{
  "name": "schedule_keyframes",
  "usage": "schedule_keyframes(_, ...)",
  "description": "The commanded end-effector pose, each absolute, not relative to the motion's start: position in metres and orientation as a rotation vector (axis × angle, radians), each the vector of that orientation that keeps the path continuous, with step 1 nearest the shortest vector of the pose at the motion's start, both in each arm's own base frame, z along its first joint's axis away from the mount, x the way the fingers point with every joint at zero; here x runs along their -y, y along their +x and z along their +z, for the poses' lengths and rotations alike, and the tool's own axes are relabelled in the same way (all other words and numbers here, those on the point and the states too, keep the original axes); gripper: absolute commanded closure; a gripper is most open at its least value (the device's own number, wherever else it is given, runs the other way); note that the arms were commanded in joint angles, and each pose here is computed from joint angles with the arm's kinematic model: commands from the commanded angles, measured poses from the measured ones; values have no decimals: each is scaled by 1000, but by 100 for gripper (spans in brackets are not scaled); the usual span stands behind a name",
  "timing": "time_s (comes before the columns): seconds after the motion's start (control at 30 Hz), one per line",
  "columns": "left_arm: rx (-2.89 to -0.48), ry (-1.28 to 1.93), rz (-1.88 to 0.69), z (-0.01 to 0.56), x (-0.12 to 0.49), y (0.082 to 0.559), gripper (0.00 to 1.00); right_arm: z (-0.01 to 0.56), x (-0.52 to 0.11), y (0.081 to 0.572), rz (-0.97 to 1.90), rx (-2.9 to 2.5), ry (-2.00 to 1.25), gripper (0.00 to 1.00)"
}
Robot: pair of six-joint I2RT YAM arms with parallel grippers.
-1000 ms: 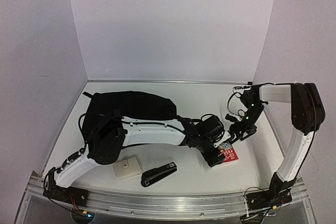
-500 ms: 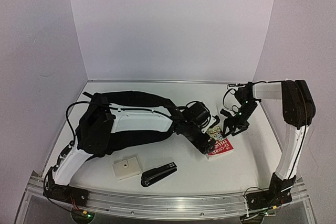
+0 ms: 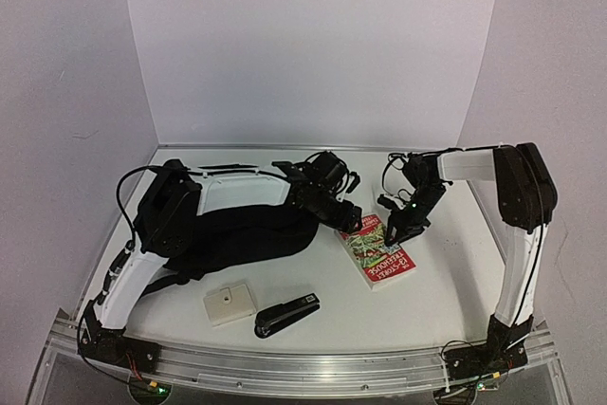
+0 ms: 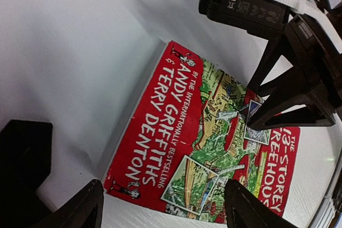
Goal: Pack the student bag
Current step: Move the book to the center of the board, then pick up the book from the center of the board.
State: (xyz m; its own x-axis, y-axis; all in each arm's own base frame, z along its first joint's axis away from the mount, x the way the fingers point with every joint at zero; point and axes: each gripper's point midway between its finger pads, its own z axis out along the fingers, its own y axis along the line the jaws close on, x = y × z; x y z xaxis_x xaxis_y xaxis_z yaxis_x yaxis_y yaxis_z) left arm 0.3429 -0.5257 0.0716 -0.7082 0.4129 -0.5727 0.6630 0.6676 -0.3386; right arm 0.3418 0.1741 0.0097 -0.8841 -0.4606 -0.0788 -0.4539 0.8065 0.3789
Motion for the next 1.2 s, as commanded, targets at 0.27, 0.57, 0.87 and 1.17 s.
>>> schedule_keyframes(0.27,-2526,804,-734,49,532,337,32,-25,-190,344,-528,2954,823,69)
schedule_keyframes(0.57,-2538,677,-414,48,496,362,23,-30,-189,342,-477,2954,831,69)
schedule_keyframes(0.87,-2566,720,-498,42,504,352,31,-33,-192,343,-469,2953,826,69)
schedule_keyframes(1.17,-2438,737,-772,94,524,338,52,-39,-198,341,-449,2948,839,69)
